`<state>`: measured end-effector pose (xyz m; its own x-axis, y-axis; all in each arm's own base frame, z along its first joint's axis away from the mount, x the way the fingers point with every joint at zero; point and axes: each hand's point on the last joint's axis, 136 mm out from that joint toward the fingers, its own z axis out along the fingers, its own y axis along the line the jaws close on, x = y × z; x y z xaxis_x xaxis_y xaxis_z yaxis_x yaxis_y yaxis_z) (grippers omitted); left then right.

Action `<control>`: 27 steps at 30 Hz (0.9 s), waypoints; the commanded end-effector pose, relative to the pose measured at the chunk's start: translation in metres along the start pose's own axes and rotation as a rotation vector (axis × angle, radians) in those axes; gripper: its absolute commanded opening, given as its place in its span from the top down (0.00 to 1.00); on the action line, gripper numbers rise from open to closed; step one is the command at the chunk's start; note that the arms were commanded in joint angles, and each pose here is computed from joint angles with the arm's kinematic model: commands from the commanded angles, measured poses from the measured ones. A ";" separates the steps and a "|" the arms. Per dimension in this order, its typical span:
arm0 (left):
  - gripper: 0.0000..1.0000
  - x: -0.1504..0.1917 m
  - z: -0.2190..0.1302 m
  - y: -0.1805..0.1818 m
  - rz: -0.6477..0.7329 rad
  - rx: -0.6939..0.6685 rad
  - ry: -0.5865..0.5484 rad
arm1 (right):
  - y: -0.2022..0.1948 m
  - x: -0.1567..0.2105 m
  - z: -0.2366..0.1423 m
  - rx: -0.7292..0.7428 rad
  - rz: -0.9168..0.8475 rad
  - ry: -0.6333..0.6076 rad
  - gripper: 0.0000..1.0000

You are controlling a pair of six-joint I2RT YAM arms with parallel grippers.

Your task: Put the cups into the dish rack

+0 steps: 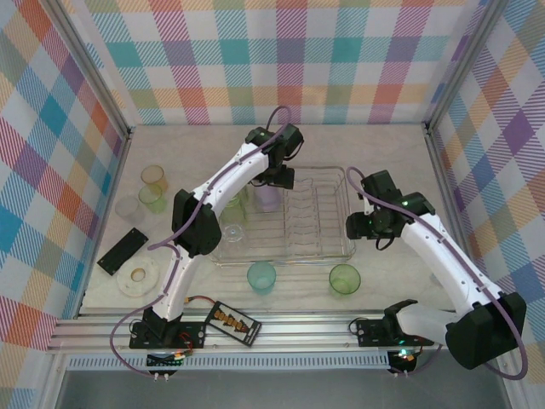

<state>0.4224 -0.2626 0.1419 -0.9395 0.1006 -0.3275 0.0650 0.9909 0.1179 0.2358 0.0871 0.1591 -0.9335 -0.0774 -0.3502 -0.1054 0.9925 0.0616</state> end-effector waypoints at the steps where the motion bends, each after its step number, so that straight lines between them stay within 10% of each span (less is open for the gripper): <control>1: 0.00 -0.019 -0.029 0.000 0.004 0.030 -0.099 | 0.014 0.001 -0.018 -0.082 0.038 0.009 0.38; 10: 0.00 -0.028 -0.103 0.012 0.080 -0.016 -0.307 | 0.084 0.007 -0.064 -0.469 0.154 -0.045 0.44; 27: 0.00 0.114 -0.155 0.130 -0.245 0.237 -0.693 | 0.225 0.084 0.005 -0.320 -0.214 0.241 0.43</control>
<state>0.2703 -0.1463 0.2590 -0.5863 -0.0691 -0.8072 0.0734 0.9877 -0.1379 0.1305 0.2832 0.1369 -0.9326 -0.3362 -0.1315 -0.3608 0.8801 0.3087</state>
